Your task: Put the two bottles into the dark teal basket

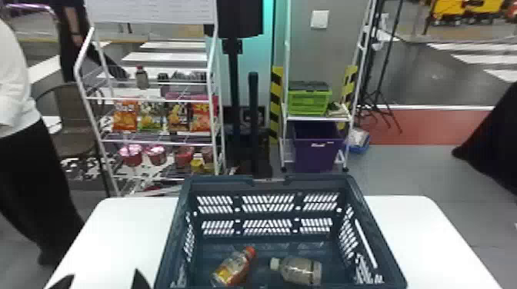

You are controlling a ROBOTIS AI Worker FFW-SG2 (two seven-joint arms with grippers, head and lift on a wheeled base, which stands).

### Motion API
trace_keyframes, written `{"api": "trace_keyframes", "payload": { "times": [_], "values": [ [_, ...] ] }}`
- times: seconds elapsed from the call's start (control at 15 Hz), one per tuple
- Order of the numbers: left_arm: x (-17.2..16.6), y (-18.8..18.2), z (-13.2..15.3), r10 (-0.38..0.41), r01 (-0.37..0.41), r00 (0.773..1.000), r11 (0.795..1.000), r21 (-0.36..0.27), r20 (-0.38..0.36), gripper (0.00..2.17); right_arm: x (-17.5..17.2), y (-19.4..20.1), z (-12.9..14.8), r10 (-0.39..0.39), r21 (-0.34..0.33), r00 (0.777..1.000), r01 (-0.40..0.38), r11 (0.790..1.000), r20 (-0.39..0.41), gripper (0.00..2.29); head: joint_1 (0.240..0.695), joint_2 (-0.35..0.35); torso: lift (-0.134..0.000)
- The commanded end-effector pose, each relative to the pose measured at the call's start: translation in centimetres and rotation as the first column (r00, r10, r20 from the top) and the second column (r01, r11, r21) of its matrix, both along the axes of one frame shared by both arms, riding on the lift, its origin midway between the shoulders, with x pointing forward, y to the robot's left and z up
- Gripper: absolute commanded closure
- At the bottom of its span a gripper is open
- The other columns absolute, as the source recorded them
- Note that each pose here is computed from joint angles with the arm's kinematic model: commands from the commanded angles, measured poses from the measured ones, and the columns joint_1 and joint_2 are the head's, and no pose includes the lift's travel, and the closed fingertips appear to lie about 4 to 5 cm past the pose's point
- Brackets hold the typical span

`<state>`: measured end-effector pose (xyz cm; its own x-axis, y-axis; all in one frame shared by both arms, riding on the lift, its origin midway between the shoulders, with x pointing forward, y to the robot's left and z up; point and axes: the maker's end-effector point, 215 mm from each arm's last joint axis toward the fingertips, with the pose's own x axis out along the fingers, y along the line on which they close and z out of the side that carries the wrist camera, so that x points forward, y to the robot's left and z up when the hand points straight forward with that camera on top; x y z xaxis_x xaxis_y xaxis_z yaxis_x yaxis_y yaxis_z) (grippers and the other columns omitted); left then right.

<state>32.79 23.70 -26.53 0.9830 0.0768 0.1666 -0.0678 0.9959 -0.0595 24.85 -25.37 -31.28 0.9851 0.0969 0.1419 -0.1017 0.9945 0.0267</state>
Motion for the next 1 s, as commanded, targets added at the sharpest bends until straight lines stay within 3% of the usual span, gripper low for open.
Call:
{"api": "trace_keyframes", "payload": {
  "times": [0.0, 0.4, 0.93],
  "values": [
    [-2.2, 0.2, -1.6, 0.019, -0.019, 1.0, 1.0, -0.011, -0.024, 0.12, 0.5, 1.6, -0.9, 0.029, 0.015, 0.998, -0.029, 0.999, -0.061, 0.08, 0.499, 0.0, 0.0],
    [-4.9, -0.6, -5.5, 0.053, -0.055, 0.991, 0.998, -0.013, -0.126, 0.12, 0.6, 4.5, -2.0, 0.066, 0.026, 0.99, -0.063, 0.998, -0.124, 0.08, 0.499, 0.0, 0.0],
    [-5.6, -0.5, -6.3, 0.08, -0.082, 0.985, 0.997, -0.012, -0.154, 0.12, 0.7, 5.7, -1.9, 0.103, 0.008, 0.986, -0.103, 0.995, -0.129, 0.08, 0.499, 0.0, 0.0]
  ]
}}
